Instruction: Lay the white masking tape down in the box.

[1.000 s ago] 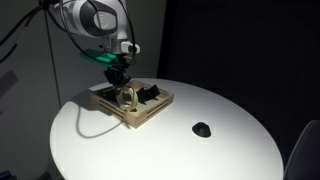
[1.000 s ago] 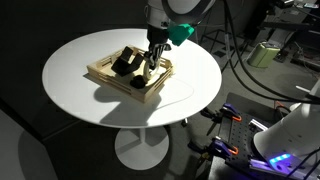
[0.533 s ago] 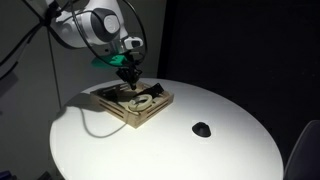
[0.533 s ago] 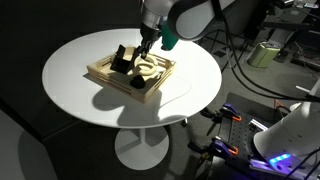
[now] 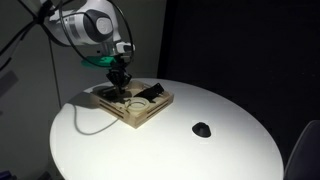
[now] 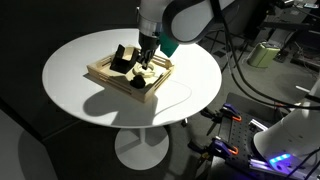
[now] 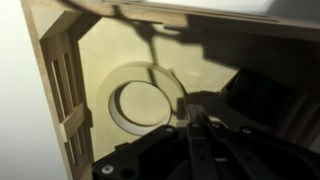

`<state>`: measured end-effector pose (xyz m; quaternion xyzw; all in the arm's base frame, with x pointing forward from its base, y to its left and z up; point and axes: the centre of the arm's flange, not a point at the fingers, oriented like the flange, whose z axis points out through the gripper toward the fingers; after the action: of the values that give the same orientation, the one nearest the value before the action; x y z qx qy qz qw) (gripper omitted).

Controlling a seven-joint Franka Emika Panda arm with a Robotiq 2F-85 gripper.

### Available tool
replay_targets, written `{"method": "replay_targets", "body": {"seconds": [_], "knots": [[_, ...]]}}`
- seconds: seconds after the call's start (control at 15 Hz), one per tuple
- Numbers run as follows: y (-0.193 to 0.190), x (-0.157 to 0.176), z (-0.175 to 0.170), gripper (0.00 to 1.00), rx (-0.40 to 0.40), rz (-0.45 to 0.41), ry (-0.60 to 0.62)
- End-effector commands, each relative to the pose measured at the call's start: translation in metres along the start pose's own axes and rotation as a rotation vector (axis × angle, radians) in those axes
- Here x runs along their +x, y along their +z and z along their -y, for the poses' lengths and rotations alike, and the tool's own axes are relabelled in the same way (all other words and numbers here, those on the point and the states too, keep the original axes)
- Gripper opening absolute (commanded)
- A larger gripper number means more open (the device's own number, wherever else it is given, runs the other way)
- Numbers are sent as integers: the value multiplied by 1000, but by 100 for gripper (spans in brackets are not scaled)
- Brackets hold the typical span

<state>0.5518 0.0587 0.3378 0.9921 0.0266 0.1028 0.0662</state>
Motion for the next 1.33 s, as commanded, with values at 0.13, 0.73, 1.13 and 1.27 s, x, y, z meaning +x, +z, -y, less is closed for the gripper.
{"method": "replay_targets", "body": {"seconds": [0.13, 0.73, 1.13, 1.27], "knots": [[-20, -7, 11, 0, 36, 59, 69], [-92, -34, 10, 0, 3, -77, 152], [-141, -75, -2, 0, -62, 71, 228], [-153, -89, -11, 0, -90, 133, 225]]}}
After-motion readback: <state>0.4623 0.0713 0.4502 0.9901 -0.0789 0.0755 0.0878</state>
